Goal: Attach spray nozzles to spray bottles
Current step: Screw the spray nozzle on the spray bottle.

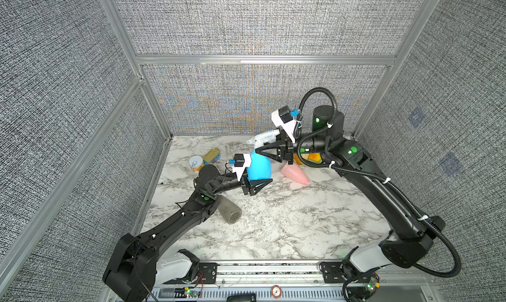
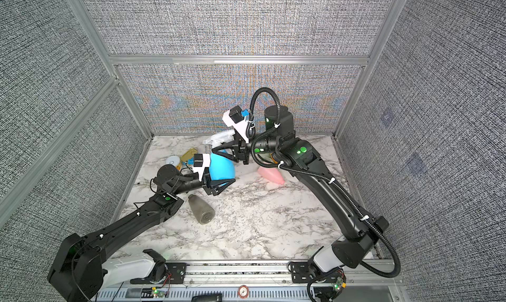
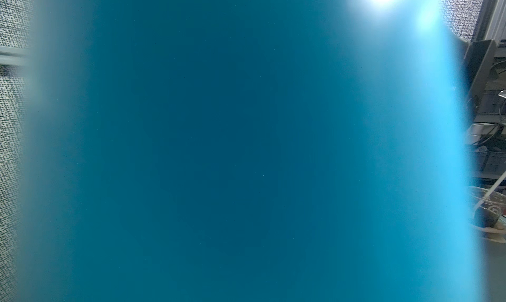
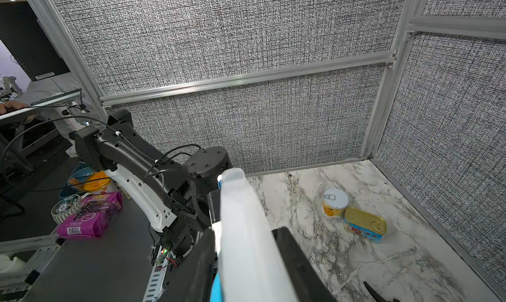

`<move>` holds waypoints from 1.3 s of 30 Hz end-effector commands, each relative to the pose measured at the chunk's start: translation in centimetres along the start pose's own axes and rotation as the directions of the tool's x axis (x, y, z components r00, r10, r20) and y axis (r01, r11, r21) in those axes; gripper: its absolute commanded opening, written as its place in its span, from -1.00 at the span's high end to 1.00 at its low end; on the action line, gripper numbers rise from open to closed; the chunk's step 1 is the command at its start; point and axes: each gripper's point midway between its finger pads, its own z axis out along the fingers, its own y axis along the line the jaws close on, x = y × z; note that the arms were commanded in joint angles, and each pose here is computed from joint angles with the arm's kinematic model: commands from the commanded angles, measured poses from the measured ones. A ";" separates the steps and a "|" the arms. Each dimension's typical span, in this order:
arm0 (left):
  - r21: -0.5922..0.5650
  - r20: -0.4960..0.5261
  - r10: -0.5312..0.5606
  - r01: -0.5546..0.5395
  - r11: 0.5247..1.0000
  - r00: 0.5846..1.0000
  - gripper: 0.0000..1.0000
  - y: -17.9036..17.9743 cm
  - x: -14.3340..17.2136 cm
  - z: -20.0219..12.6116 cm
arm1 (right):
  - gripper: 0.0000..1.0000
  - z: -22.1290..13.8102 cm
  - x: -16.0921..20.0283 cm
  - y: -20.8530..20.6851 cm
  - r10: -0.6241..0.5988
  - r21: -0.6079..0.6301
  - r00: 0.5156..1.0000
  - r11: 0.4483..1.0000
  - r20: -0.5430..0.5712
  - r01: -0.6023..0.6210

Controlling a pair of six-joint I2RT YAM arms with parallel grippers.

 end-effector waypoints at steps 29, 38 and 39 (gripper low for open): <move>-0.163 -0.042 0.056 -0.062 0.985 0.998 -0.23 2.6 -0.4 -0.4 | 1.00 1.8 2.8 -1.6 0.125 0.202 0.991 0.971 0.039 -0.130; -0.249 -0.057 0.078 -0.090 0.964 0.995 -0.24 3.9 -0.4 -0.8 | 1.00 2.8 3.9 -3.3 0.077 0.522 0.997 0.850 0.016 -0.073; -0.257 -0.055 0.080 -0.092 0.962 0.995 -0.24 4.0 -0.4 -0.9 | 1.00 2.8 4.0 -3.5 0.069 0.561 0.997 0.825 0.015 -0.066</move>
